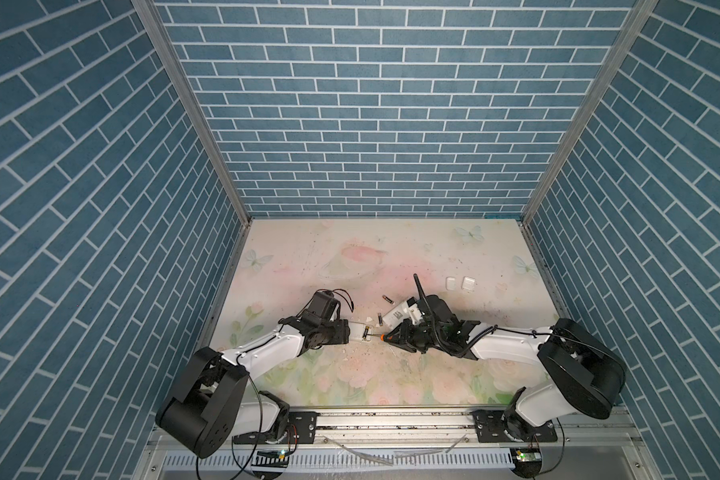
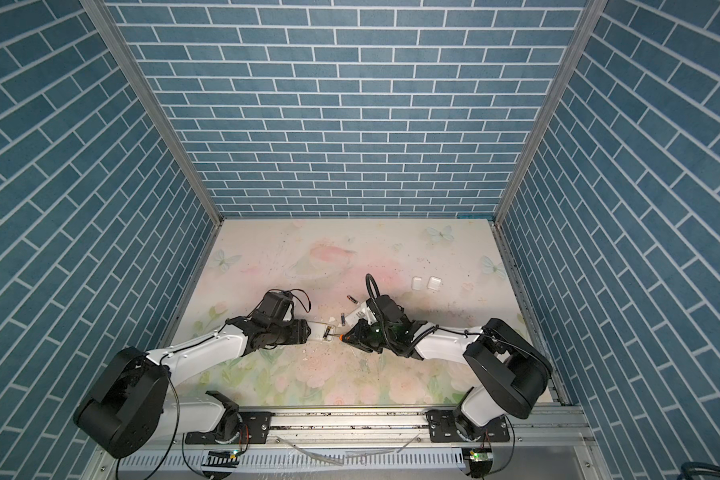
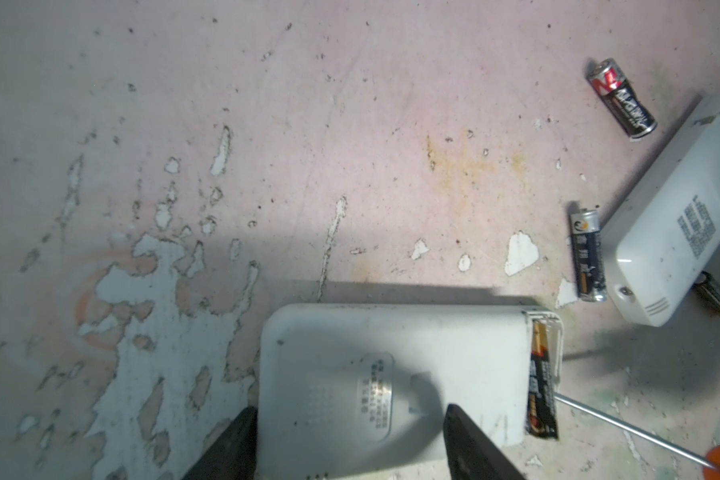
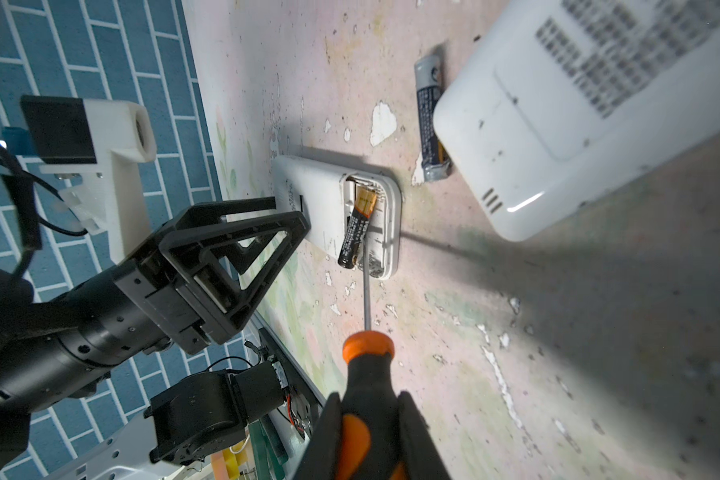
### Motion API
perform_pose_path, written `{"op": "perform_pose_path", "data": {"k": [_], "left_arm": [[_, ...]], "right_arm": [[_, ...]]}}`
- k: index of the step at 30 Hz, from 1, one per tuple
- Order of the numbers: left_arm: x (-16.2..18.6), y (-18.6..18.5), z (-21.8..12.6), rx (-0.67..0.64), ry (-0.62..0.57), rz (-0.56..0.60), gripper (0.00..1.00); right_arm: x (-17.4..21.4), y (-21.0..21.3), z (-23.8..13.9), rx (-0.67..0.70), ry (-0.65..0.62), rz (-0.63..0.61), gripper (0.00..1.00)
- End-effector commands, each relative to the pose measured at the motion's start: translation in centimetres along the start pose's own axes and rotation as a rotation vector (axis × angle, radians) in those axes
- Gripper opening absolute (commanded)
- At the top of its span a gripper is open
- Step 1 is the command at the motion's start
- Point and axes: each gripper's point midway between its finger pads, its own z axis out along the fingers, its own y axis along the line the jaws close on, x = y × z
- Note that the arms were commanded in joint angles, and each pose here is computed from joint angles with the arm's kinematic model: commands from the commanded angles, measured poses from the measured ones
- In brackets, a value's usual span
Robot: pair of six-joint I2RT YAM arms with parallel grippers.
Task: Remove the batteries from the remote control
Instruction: 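Pry the gold battery out of the compartment with the screwdriver tip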
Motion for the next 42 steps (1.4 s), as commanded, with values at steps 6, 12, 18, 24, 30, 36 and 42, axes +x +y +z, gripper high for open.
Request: {"op": "perform_pose_path", "data": {"k": [6,12,18,24,30,36,42], "left_arm": [[3.7,1.0,0.5,-0.010,0.124,-0.009,0.70],[3.9,1.0,0.7,-0.012,0.129,-0.009,0.70],[3.8,1.0,0.7,-0.009,0.126,-0.008,0.70],[4.1,1.1,0.7,-0.006,0.129,-0.011,0.70],[4.0,1.2,0.5,-0.012,0.123,-0.015,0.73],[3.1,1.0,-0.4,-0.017,0.090,-0.020,0.78],[1.1,0.5,-2.0,-0.022,0.019,-0.015,0.82]], "right_arm": [[-0.7,1.1,-0.7,-0.050,-0.030,0.000,0.00],[-1.8,2.2,-1.3,-0.078,-0.063,-0.011,0.00],[-2.4,2.4,-1.0,-0.087,-0.066,-0.013,0.00],[-3.2,2.4,0.0,-0.103,-0.066,-0.006,0.00],[-3.5,2.6,0.0,-0.105,-0.062,-0.011,0.00],[-4.0,3.0,-0.2,-0.106,-0.079,-0.027,0.00],[-5.7,3.5,-1.7,-0.080,-0.144,-0.073,0.00]]}}
